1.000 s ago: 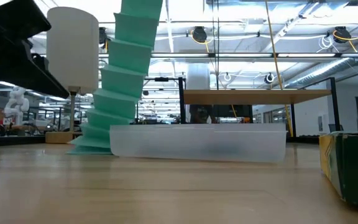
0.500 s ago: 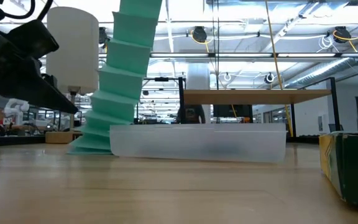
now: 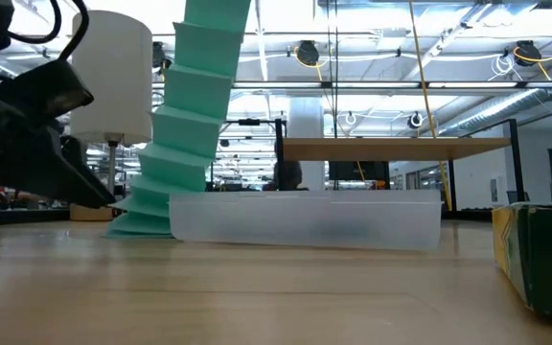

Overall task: Pack school essentials
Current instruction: Put the blue sticky notes into the purple supply box

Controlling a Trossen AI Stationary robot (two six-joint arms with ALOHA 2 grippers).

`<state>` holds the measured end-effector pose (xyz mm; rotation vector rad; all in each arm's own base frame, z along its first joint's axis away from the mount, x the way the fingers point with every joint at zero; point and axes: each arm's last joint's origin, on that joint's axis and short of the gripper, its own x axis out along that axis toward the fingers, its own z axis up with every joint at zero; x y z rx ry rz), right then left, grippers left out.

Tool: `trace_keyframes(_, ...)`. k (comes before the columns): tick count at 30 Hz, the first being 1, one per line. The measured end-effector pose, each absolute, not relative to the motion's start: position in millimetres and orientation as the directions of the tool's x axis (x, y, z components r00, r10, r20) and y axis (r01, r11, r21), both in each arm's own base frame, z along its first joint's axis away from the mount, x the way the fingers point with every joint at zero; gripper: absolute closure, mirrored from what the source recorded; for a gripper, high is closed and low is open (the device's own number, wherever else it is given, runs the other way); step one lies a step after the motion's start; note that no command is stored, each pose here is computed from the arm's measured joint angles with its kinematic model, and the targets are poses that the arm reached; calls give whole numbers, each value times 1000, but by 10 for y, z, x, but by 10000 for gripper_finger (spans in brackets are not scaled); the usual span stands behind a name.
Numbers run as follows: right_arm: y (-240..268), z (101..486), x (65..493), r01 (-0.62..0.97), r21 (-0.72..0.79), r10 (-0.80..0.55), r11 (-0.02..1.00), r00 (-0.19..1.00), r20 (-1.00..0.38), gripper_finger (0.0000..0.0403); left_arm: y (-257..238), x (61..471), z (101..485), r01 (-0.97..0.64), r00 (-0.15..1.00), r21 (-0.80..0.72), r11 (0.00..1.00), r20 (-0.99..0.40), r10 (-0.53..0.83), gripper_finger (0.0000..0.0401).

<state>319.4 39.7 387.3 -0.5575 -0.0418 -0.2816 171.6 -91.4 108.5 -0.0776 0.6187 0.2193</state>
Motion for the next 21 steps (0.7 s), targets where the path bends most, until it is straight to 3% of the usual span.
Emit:
trace_keyframes(15, 398, 3852, 3197, 263, -499, -250, 825, 964, 96, 403, -937, 1744, 950, -246, 763, -70, 967, -630, 148, 194)
trace_keyframes(21, 418, 3849, 3203, 205, -471, -181, 858, 979, 96, 403, -867, 1777, 937, -264, 739, -114, 958, -662, 125, 194)
